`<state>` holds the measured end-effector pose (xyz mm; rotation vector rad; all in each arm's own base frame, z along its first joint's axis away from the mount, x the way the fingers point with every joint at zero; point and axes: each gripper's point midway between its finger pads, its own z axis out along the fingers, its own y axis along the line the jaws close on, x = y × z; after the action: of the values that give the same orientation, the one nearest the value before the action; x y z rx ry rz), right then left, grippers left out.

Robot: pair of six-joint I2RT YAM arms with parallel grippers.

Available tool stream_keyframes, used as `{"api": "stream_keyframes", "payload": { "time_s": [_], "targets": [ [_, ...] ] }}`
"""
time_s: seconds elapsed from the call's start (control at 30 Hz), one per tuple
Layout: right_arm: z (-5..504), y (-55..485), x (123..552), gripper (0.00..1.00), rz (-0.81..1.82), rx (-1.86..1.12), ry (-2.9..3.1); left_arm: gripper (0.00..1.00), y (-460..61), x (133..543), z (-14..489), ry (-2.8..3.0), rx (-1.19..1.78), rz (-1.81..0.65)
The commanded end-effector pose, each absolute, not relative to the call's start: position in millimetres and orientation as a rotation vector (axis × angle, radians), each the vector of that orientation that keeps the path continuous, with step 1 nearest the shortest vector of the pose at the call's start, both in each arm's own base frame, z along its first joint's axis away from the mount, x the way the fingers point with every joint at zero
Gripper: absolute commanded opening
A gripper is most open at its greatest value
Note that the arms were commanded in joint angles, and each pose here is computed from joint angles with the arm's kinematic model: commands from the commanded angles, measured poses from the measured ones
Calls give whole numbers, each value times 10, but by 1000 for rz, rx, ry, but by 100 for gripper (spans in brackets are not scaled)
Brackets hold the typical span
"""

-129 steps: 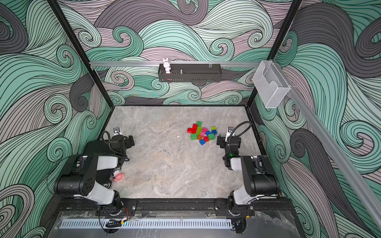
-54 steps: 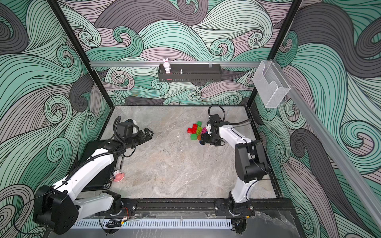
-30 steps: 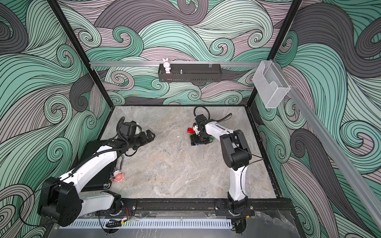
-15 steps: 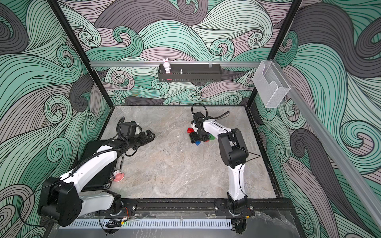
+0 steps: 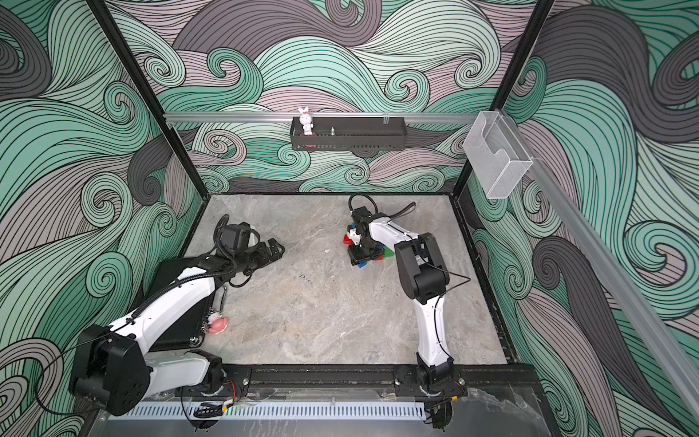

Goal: Assemble the number 4 with lego
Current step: Pick up the lego brick from the center of the board, then assemble the lego brick with the lego brick.

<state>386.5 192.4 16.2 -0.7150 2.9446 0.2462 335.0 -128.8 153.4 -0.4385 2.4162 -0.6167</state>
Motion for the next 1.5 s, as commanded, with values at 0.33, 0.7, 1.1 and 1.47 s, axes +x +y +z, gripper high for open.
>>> {"api": "stream_keyframes", "payload": {
  "time_s": [0.33, 0.7, 1.1, 1.47],
  "targets": [
    [352, 1868, 3858, 38, 139, -733, 2889, 99, -1338, 3318, 1448, 2457, -431, -631],
    [596, 1447, 4048, 34, 92, -504, 2884, 99, -1377, 3327, 1448, 2466, -418, -650],
    [503, 1244, 4125, 34, 116, -481, 2945, 99, -1375, 3319, 1372, 2488, -438, -644],
    [384, 1231, 4137, 34, 96, -474, 2979, 99, -1382, 3311, 1350, 2500, -438, -644]
  ]
}}
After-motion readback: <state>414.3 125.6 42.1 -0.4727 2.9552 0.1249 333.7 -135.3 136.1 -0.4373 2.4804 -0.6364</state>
